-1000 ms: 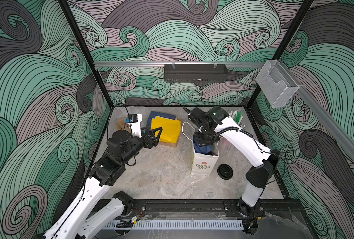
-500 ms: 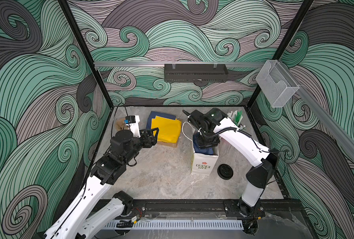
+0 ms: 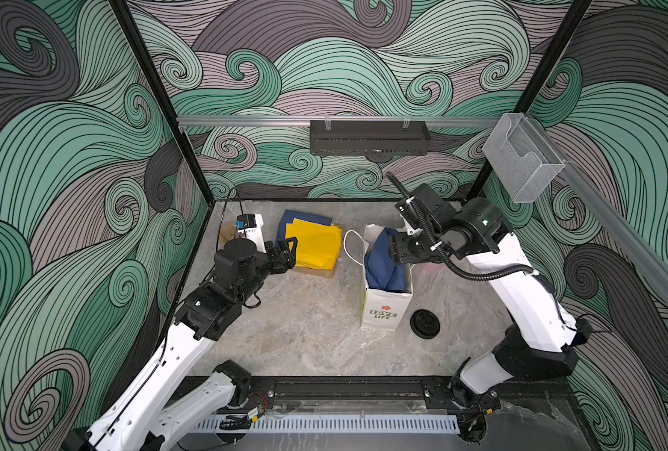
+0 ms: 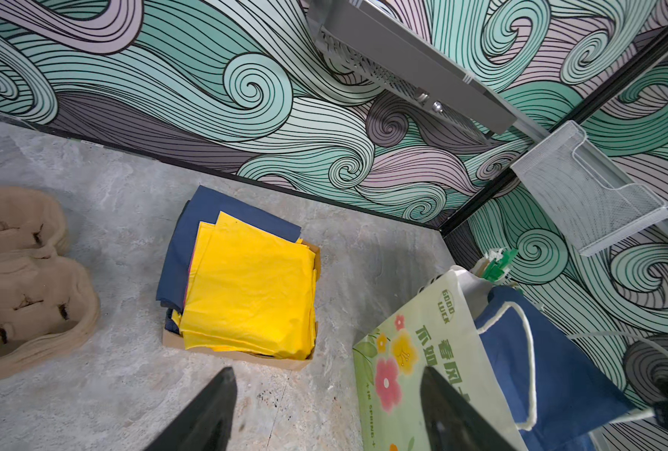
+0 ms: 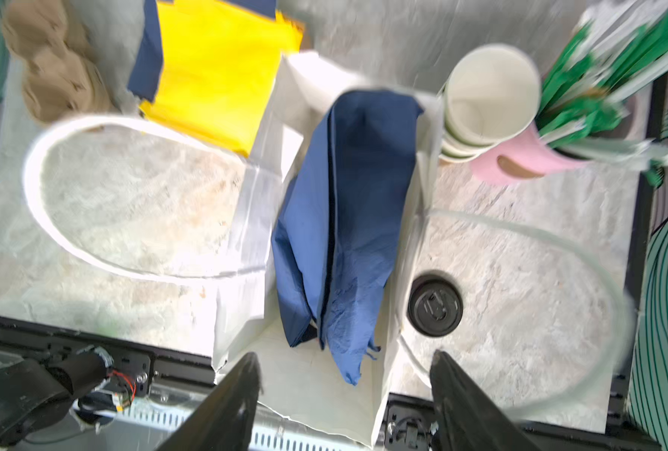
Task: Pack the takeout coffee
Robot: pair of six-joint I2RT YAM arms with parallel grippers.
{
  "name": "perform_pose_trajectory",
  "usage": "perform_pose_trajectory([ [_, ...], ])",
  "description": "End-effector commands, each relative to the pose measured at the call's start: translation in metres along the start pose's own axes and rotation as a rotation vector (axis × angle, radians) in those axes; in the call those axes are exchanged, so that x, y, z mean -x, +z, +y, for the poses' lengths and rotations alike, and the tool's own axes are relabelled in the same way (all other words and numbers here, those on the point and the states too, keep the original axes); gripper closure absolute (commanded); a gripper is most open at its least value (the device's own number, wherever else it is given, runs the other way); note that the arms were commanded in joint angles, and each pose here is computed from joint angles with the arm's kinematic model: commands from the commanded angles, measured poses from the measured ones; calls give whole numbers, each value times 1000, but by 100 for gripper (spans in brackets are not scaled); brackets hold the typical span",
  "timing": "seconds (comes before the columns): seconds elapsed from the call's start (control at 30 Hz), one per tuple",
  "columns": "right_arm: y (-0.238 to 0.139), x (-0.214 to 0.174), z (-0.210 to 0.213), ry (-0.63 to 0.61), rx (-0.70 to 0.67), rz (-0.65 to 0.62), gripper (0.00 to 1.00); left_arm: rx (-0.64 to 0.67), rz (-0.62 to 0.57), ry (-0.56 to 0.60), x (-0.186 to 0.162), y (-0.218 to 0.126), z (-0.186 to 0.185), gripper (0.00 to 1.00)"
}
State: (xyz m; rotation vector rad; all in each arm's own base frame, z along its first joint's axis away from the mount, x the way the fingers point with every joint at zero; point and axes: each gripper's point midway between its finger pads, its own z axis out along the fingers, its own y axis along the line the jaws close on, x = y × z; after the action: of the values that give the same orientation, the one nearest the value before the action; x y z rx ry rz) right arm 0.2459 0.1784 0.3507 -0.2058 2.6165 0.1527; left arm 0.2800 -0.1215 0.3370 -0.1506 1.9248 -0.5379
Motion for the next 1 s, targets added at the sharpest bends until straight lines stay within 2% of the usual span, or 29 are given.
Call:
perform_pose_trajectory([
  [0.0,-42,12,-36,5,-88,-163,31,141,-45,-6,10,-7,23,24],
  [0.1,-71,8,-91,51,-270,-303,31,294,-78,7,5,-5,57,24],
  [0.17,-73,-5,-128,91,-384,-358,27,399,-92,25,-1,-3,81,24],
  [0.27,-40,-38,-180,209,-510,-381,20,550,-113,27,-14,4,124,24],
  [0.33,-9,-63,-208,301,-550,-415,17,605,-119,23,-22,13,149,24],
  [0.43,46,-86,-233,349,-586,-467,13,653,-104,29,-38,26,181,23],
  [0.53,104,-96,-249,330,-591,-509,13,694,-82,143,-49,37,202,21],
  [0.67,168,-88,-247,221,-496,-597,12,707,-94,163,-62,46,227,19],
  [0.77,197,-84,-248,194,-457,-639,10,672,-105,157,-71,54,236,18],
  [0.97,220,-40,-236,111,-308,-732,7,613,-119,205,-77,83,245,18],
])
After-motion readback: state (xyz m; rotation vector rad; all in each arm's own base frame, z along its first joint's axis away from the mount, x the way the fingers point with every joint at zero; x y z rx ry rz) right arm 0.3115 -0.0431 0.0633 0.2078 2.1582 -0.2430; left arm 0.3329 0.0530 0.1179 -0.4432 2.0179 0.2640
